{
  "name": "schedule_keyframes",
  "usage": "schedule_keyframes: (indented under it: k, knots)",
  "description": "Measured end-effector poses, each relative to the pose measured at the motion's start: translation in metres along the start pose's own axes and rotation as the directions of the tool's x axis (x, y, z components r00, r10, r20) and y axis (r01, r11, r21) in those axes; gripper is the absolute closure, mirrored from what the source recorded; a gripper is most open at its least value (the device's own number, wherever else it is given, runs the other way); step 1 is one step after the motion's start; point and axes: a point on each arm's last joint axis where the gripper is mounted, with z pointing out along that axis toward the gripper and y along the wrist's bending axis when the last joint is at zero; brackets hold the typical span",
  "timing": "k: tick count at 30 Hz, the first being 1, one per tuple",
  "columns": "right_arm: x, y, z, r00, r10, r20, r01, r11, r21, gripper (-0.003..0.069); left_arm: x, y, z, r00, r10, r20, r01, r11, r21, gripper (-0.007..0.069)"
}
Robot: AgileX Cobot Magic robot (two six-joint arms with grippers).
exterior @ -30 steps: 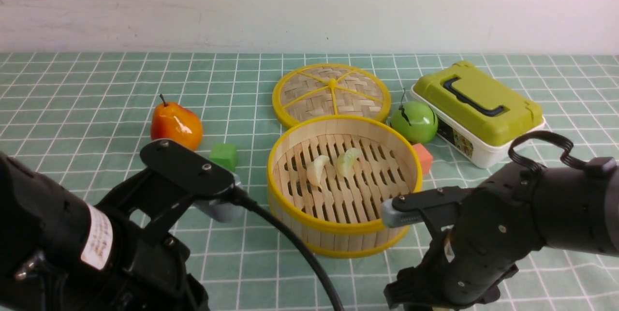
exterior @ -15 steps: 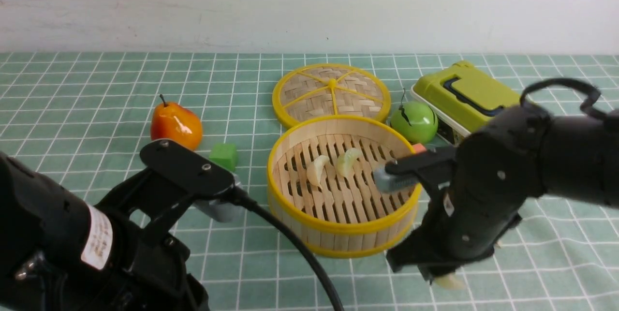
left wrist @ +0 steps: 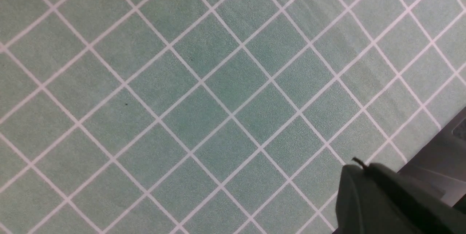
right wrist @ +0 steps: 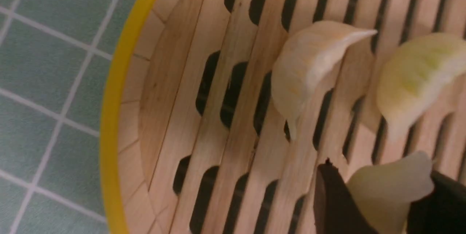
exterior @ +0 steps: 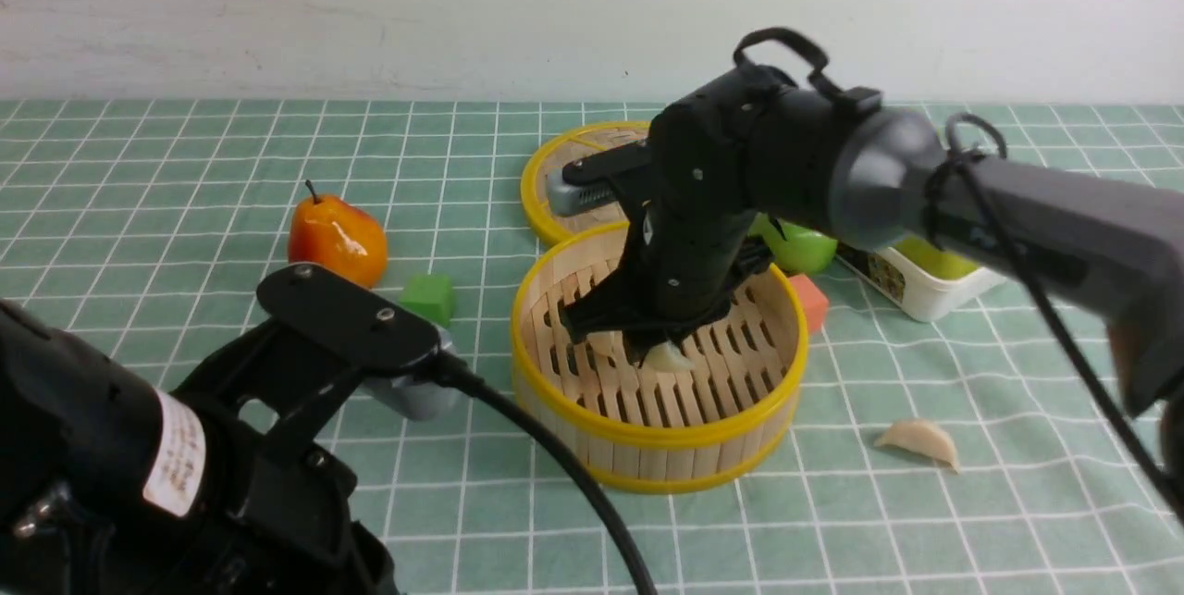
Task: Put the dumplings into the steamer on the table with the blue tablecloth.
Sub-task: 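Place the dumpling in the bamboo steamer basket with the right gripper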
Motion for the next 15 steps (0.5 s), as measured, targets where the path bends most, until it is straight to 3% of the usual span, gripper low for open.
schedule_keyframes:
  k: [2, 7, 8, 10, 15]
  knots:
    - [-0.001, 0.001, 0.014, 0.999, -0.001, -0.043, 0.002, 1.0, 0.011, 0.0405, 0.0, 0.0, 0.0, 1.0, 0.001, 0.0, -0.001, 1.0, -0.001, 0.0635]
    - [-0.002, 0.003, 0.008, 0.997, -0.001, -0.082, 0.0, 1.0, -0.013, 0.0244, 0.0, 0.0, 0.0, 1.0, 0.002, -0.001, -0.002, 1.0, -0.003, 0.0635]
    - [-0.002, 0.003, 0.008, 0.997, 0.0, -0.082, -0.001, 1.0, -0.015, 0.0244, 0.0, 0.0, 0.0, 1.0, 0.002, -0.001, -0.002, 1.0, -0.003, 0.0635]
    - [-0.001, 0.004, -0.013, 0.995, -0.047, -0.091, 0.044, 0.998, -0.034, 0.0181, 0.0, 0.0, 0.0, 1.0, 0.0, -0.003, 0.0, 1.0, -0.004, 0.0635]
    - [0.006, -0.006, -0.086, 0.99, -0.132, -0.055, 0.129, 0.99, -0.055, 0.0139, 0.002, 0.001, 0.0, 1.0, -0.001, -0.018, 0.001, 1.0, -0.006, 0.0633]
